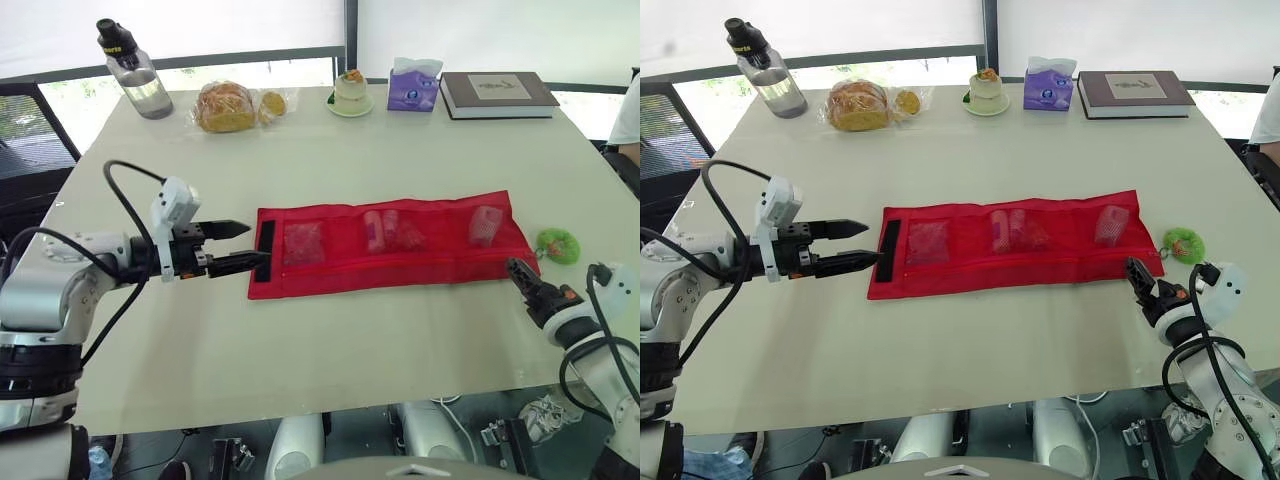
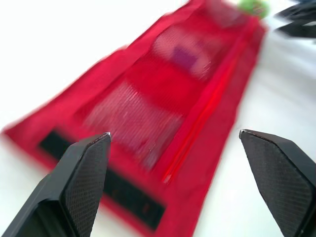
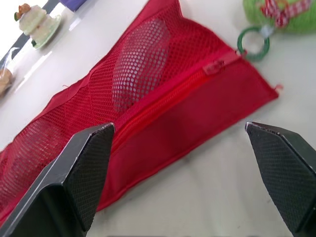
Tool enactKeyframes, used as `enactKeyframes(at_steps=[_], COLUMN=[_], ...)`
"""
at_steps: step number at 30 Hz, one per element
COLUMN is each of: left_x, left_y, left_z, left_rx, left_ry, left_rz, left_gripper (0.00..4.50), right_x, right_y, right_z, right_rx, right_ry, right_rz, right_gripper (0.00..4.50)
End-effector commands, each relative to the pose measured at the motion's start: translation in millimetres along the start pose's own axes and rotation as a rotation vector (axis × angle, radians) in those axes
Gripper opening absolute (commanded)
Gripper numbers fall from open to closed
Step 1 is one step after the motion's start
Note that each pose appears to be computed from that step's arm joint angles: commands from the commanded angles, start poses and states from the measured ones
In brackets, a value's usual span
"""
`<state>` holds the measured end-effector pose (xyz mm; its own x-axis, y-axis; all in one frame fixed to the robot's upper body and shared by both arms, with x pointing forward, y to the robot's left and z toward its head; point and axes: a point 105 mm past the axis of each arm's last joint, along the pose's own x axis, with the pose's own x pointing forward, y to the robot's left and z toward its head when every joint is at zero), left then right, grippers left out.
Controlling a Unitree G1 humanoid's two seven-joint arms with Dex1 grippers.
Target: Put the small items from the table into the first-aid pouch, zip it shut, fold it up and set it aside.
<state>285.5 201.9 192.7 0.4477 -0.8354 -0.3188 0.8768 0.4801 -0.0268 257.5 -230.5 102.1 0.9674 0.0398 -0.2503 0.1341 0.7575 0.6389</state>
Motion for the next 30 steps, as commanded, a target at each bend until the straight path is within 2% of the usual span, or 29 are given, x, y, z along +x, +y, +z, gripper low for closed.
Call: enactKeyframes(at_steps=[1, 4, 9, 16, 20, 21, 22, 25, 27, 30], left_x=[15, 28, 44, 54, 56, 56, 56, 57, 58, 58], left_y=[-35, -59, -78, -88, -87, -87, -87, -86, -85, -82], left_z=[31, 45, 52, 65, 68, 68, 68, 68, 68, 70], left_rx=[0.128, 0.174, 0.243, 0.288, 0.285, 0.285, 0.285, 0.284, 0.283, 0.281], left_ry=[-0.048, -0.065, -0.040, -0.061, -0.072, -0.073, -0.073, -0.074, -0.077, -0.083], left_rz=[-0.170, -0.278, -0.360, -0.404, -0.408, -0.408, -0.408, -0.406, -0.399, -0.392], left_gripper=[4.42, 4.42, 4.42, 4.42, 4.42, 4.50, 4.50, 4.50, 4.50, 4.50], right_x=[1, 8, 19, 27, 30, 30, 30, 34, 35, 35], right_y=[6, 11, 15, 14, 10, 11, 11, 14, 13, 13], right_z=[3, 4, 10, 15, 12, 11, 11, 12, 12, 14], right_rx=[0.114, 0.239, 0.383, 0.502, 0.493, 0.485, 0.479, 0.420, 0.404, 0.380], right_ry=[-0.020, -0.031, -0.053, -0.112, -0.132, -0.136, -0.138, -0.158, -0.169, -0.191], right_rz=[-0.004, -0.007, -0.028, -0.019, -0.006, 0.000, 0.005, 0.042, 0.041, 0.050], right_gripper=[4.50, 4.50, 4.50, 4.50, 4.50, 3.91, 3.73, 2.42, 1.74, 0.39])
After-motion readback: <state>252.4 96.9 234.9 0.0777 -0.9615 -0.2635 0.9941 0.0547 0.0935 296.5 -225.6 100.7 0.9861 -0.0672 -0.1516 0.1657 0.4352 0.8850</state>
